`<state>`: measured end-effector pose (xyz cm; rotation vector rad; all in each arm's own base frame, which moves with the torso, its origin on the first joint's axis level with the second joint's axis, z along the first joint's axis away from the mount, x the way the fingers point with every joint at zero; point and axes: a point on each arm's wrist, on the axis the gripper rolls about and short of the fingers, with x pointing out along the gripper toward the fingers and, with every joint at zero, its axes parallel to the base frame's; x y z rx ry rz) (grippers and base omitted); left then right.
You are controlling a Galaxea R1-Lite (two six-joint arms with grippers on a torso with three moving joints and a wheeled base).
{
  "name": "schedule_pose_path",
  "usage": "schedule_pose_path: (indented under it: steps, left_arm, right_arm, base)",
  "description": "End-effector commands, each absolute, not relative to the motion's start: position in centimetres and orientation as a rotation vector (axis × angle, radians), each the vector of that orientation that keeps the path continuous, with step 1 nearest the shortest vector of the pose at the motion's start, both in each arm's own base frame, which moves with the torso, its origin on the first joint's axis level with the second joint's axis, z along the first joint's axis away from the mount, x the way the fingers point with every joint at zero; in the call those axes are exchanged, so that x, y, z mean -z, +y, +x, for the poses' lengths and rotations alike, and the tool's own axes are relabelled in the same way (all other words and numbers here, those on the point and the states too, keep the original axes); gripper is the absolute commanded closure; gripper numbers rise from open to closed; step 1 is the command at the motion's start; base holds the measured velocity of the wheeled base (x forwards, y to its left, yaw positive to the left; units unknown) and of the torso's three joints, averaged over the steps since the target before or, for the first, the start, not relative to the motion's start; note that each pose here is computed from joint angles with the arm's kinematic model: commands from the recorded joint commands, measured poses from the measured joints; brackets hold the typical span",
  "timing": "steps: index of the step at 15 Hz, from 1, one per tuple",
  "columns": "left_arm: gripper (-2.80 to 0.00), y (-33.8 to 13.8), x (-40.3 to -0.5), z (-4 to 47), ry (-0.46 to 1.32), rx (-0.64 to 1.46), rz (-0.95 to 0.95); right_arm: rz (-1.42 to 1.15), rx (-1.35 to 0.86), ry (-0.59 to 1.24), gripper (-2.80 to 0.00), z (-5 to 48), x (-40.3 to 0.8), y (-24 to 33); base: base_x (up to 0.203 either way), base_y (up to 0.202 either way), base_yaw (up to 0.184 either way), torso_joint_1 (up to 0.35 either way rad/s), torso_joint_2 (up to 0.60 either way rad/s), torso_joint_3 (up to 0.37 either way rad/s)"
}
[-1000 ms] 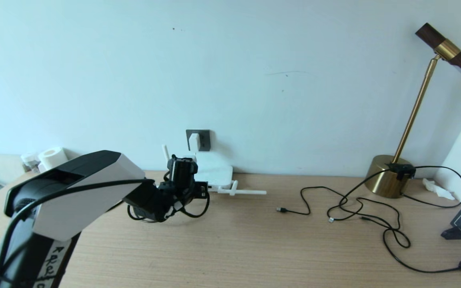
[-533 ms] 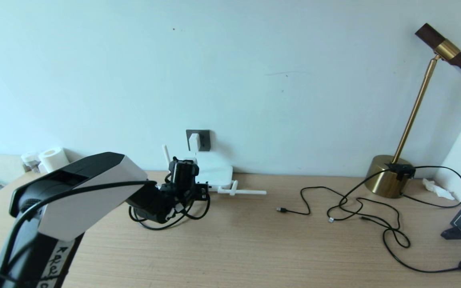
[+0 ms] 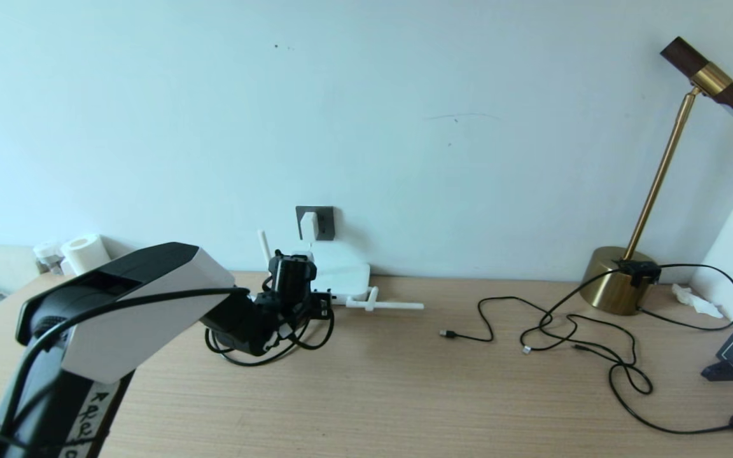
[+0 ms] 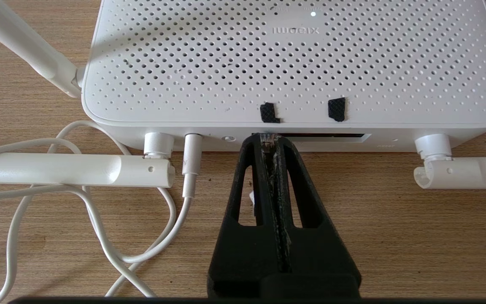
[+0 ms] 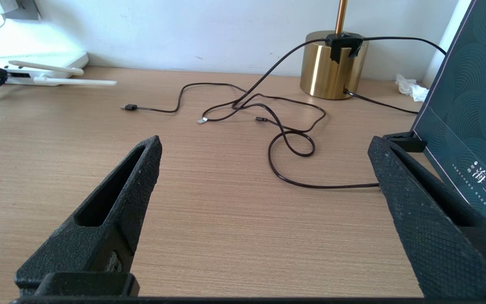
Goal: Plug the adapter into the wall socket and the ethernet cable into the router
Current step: Hand it to the other hand
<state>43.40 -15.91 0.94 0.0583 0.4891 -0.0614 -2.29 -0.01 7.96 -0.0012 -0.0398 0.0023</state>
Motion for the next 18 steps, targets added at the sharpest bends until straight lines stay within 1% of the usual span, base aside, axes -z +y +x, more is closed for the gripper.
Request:
schedule_pose_path:
  steps: [1, 13, 18]
  left_arm:
    - [0.00, -15.9, -0.9, 43.4, 0.487, 0.060, 0.057]
    - [0.00, -15.9, -1.0, 43.4, 0.487, 0.060, 0.057]
    - [0.00, -16.5, -1.4, 41.0, 0.502, 0.088, 0.066]
  right_arm:
    - [-0.001, -0.003, -0.026, -2.80, -2.2, -7.6, 0.0]
    - [-0.001, -0.003, -0.026, -2.80, -2.2, -7.6, 0.0]
    - [-0.001, -0.003, -0.027, -2.80, -2.2, -7.6, 0.0]
  base:
    - [0.000, 0.000, 0.000, 0.000, 0.00, 0.000]
    - [0.000, 0.000, 0.000, 0.000, 0.00, 0.000]
    - [0.000, 0.000, 0.000, 0.000, 0.00, 0.000]
